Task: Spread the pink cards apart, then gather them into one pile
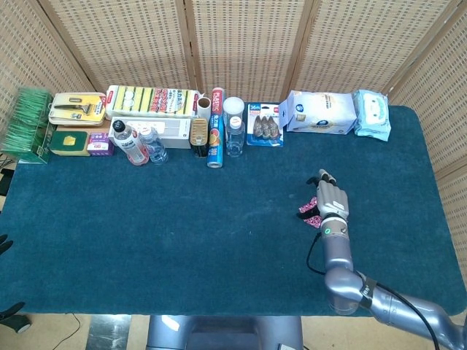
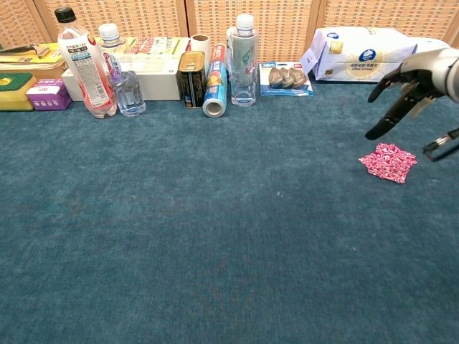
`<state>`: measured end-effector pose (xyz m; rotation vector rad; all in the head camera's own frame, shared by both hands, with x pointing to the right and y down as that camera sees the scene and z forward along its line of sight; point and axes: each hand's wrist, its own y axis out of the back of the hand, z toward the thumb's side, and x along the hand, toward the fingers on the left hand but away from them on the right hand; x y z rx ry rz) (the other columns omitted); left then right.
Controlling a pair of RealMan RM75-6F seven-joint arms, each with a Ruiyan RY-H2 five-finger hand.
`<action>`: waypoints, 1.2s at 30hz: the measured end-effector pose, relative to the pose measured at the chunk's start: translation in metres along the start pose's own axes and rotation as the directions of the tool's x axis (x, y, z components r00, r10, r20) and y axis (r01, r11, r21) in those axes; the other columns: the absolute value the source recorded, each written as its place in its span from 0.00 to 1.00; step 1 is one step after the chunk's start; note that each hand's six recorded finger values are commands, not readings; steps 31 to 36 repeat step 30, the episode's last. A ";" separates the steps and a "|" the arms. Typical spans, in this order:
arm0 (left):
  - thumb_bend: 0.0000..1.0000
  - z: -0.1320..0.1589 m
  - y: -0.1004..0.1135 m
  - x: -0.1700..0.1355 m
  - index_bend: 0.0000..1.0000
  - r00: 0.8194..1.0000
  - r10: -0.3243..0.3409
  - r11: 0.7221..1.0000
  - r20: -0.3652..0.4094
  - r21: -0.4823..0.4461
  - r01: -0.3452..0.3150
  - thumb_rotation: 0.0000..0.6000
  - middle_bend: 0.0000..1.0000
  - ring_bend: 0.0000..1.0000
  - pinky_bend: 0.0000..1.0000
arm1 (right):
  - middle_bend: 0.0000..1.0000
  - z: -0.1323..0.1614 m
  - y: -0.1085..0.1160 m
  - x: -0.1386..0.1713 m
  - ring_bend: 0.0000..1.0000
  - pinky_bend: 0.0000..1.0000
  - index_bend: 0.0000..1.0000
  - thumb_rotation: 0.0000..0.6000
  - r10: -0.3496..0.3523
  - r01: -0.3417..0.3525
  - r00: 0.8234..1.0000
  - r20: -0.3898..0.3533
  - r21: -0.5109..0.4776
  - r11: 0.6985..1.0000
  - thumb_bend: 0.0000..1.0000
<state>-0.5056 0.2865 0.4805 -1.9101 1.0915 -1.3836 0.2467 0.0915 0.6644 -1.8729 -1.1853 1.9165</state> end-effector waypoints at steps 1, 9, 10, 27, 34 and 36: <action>0.02 0.000 -0.001 0.000 0.00 1.000 -0.002 1.000 0.000 0.005 0.002 1.00 0.00 0.00 0.00 | 0.06 -0.001 0.003 0.002 0.00 0.22 0.23 1.00 -0.014 0.014 1.000 -0.023 0.017 1.000 0.07; 0.02 0.008 -0.011 0.001 0.00 1.000 -0.024 0.998 0.016 0.063 0.023 1.00 0.00 0.00 0.00 | 0.14 -0.014 0.028 0.019 0.05 0.22 0.26 0.96 -0.135 0.166 0.959 -0.249 0.105 0.981 0.02; 0.02 0.009 -0.010 0.000 0.00 1.000 -0.019 0.998 0.016 0.063 0.018 1.00 0.00 0.00 0.00 | 0.16 -0.015 0.031 0.022 0.07 0.23 0.27 0.90 -0.151 0.189 0.949 -0.277 0.115 0.975 0.00; 0.02 0.006 -0.011 -0.006 0.00 0.999 0.017 0.995 -0.029 0.094 -0.014 1.00 0.00 0.00 0.00 | 0.13 -0.136 0.033 0.160 0.00 0.12 0.20 0.85 -0.315 0.525 0.750 -0.582 0.235 0.818 0.00; 0.02 0.007 -0.012 -0.008 0.00 0.999 0.029 0.996 -0.035 0.090 -0.025 1.00 0.00 0.00 0.00 | 0.13 -0.146 0.031 0.178 0.00 0.11 0.20 0.85 -0.322 0.533 0.752 -0.575 0.244 0.810 0.00; 0.02 0.007 -0.012 -0.008 0.00 0.999 0.029 0.996 -0.035 0.090 -0.025 1.00 0.00 0.00 0.00 | 0.13 -0.146 0.031 0.178 0.00 0.11 0.20 0.85 -0.322 0.533 0.752 -0.575 0.244 0.810 0.00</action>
